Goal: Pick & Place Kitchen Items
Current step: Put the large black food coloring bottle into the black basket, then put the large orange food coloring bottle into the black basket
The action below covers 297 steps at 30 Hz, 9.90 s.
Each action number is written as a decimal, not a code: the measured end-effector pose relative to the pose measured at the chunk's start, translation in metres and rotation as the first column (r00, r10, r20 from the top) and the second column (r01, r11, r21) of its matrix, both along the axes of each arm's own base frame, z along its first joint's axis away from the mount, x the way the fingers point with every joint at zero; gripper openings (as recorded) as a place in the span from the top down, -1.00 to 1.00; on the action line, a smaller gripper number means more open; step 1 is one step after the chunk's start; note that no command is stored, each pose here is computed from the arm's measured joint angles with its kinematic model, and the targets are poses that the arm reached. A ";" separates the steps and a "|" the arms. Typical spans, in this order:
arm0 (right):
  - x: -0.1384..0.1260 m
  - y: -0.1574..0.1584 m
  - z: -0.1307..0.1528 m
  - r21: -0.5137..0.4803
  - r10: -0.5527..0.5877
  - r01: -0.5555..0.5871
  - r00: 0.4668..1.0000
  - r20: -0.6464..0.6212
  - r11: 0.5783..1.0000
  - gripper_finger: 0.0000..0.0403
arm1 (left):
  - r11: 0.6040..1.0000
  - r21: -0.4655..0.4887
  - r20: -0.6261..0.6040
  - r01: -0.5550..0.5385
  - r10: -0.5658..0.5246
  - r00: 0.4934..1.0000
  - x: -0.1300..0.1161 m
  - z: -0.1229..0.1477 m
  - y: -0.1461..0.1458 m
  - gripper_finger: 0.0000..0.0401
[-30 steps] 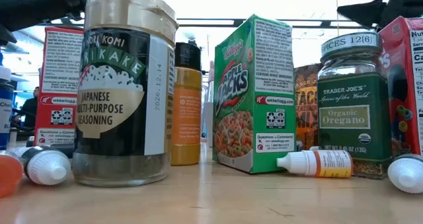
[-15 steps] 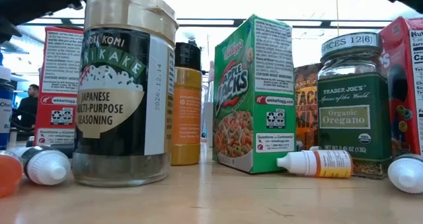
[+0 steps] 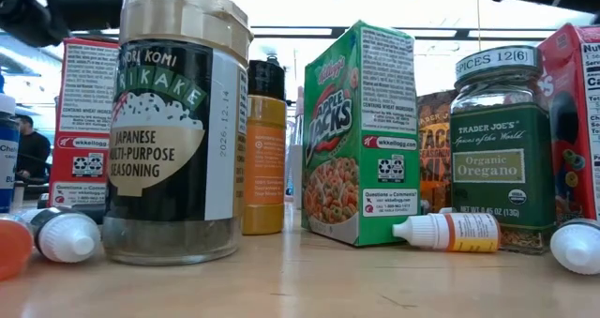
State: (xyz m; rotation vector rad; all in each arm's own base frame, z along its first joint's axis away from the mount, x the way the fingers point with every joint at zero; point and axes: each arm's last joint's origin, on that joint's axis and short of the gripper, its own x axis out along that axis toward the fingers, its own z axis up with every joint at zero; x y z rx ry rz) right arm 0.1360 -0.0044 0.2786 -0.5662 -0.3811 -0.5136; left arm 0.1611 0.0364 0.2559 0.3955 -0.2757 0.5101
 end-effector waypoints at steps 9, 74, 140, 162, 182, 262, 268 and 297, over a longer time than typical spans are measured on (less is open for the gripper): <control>0.063 -0.014 0.014 0.145 0.013 0.023 0.969 -0.245 0.989 0.11 | 1.000 -0.001 0.048 0.004 -0.003 0.999 0.013 0.031 0.002 0.37; 0.185 0.032 -0.091 0.719 0.737 -0.231 0.402 -0.543 0.655 -0.11 | 0.857 -0.403 -0.223 0.321 -0.432 0.874 0.031 0.038 -0.027 0.37; 0.101 0.009 0.012 0.453 0.407 -0.116 0.669 -0.622 0.884 0.77 | 0.846 -0.415 -0.216 0.335 -0.450 0.867 0.031 0.038 -0.027 0.37; 0.042 -0.004 -0.021 0.589 0.144 0.492 0.677 -0.722 0.641 0.78 | 0.845 -0.418 -0.216 0.334 -0.450 0.867 0.031 0.038 -0.027 0.37; 0.027 -0.005 -0.105 0.693 0.120 0.446 0.788 -0.604 0.566 0.77 | 0.845 -0.418 -0.216 0.334 -0.449 0.867 0.031 0.038 -0.027 0.37; 0.007 0.140 -0.096 0.699 0.870 -0.714 -0.315 -0.379 0.046 0.40 | 0.813 -0.478 -0.184 0.331 -0.461 0.868 0.031 0.037 -0.027 0.37; 0.008 0.152 -0.116 0.703 0.820 -0.709 -0.370 -0.438 0.056 0.40 | 0.808 -0.483 -0.170 0.336 -0.463 0.870 0.031 0.038 -0.027 0.37; -0.010 0.130 -0.148 0.640 0.881 -0.748 -0.169 -0.441 0.177 0.65 | 0.836 -0.413 -0.151 0.361 -0.453 0.879 0.031 0.044 -0.027 0.37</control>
